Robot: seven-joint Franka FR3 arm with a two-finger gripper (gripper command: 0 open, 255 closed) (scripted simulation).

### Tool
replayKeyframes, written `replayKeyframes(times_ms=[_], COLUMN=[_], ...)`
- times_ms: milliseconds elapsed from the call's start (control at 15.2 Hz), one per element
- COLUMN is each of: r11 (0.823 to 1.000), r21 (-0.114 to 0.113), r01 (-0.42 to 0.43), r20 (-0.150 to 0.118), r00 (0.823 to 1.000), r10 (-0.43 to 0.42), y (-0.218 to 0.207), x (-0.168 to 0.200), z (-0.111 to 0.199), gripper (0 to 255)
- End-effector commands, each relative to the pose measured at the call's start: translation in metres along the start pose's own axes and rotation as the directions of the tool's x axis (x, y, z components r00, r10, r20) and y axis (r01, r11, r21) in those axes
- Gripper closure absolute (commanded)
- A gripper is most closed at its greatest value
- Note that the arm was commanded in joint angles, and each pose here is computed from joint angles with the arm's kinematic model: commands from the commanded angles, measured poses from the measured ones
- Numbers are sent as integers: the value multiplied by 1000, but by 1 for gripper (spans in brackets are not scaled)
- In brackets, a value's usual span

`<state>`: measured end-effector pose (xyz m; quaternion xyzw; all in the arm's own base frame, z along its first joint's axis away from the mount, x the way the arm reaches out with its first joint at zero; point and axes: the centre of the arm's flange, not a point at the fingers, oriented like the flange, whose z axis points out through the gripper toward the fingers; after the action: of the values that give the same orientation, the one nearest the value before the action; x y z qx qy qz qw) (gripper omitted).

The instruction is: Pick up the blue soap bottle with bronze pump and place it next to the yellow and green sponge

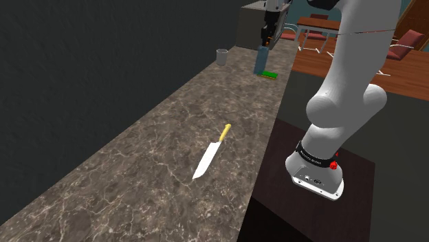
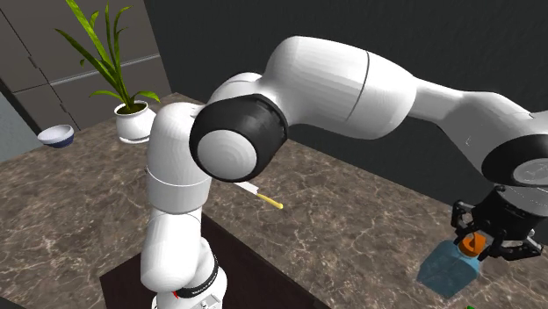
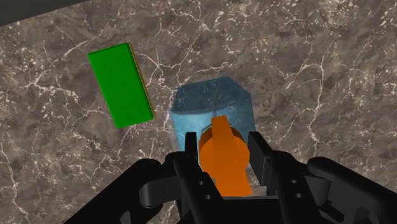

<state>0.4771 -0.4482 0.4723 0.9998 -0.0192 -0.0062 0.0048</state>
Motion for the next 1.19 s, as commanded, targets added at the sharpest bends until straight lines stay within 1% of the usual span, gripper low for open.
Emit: replayKeyframes(times_ms=[0,594,1056,1122], r11=[1000,1000,1000,1000], r21=[-1,-1,-1,-1], r01=[0,0,0,0], r20=[-1,-1,-1,-1], r00=[1000,1000,1000,1000], r10=[0,0,0,0], y=[1,0,0,0], x=[0,0,0,0], z=[10,56,56,56], gripper=[255,255,255,0])
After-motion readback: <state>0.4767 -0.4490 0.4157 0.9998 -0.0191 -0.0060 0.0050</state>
